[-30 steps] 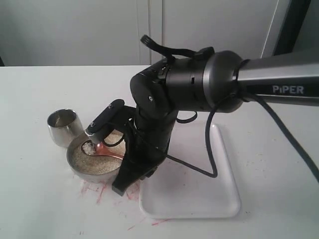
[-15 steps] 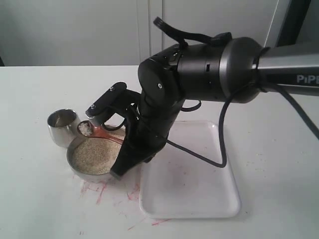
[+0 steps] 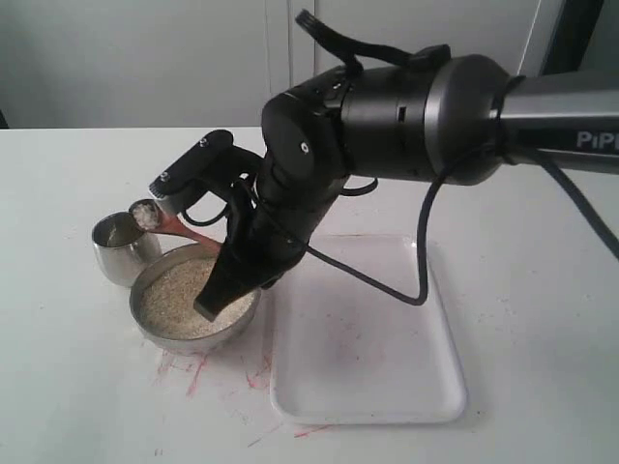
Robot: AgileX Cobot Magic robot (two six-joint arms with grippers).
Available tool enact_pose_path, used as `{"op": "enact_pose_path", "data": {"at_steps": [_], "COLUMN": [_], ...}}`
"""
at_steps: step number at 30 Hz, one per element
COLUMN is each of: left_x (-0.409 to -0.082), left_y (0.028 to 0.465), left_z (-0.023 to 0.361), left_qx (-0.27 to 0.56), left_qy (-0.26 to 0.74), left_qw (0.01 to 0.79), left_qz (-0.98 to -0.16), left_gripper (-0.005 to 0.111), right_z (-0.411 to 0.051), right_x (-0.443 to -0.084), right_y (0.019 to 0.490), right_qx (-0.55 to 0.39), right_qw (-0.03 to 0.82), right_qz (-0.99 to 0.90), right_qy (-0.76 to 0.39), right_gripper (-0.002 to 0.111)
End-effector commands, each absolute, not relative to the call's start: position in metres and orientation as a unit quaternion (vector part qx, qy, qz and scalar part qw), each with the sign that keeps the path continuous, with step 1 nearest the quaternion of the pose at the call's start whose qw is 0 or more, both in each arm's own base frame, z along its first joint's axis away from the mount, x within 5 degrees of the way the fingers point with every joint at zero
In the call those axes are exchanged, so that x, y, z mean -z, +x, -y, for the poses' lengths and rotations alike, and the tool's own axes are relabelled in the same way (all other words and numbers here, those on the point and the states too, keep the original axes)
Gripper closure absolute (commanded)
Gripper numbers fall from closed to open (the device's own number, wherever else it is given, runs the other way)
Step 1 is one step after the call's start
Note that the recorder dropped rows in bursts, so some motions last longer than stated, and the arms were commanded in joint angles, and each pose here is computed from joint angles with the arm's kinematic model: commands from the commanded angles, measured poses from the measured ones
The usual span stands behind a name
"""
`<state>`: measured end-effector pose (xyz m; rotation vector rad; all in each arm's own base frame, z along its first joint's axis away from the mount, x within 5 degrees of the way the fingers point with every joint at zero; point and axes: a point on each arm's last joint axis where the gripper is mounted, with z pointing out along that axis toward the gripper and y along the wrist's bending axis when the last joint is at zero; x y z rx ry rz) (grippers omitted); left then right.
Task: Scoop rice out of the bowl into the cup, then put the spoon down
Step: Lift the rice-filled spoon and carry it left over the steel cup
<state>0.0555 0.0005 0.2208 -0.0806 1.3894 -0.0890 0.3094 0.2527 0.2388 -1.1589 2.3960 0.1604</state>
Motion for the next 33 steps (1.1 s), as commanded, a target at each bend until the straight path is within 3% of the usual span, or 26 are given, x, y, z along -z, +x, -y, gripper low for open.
{"op": "enact_pose_path", "data": {"at_steps": [1,25,33], "left_x": [-0.223,-0.223,-0.223], "left_y": [0.055,0.055,0.055], "left_z": [0.000,0.000,0.000], "left_qx": [0.043,0.043,0.043], "left_qy": [-0.038,-0.038,-0.038], "left_qw": [0.770,0.770,0.770], "left_qz": [-0.635,-0.635,-0.635], "left_gripper": [0.092,0.092,0.092], "right_z": [-0.256,-0.284,-0.295], "right_x": [-0.247,-0.236,-0.232], "right_y": [0.317,0.356,0.362], "right_qx": [-0.061,-0.031,0.055], "right_qw": [0.246,0.226,0.241], "right_qz": [-0.872,-0.871,-0.847], "right_qy": [-0.418,-0.434,-0.470], "right_gripper": [0.108,0.108,0.108]}}
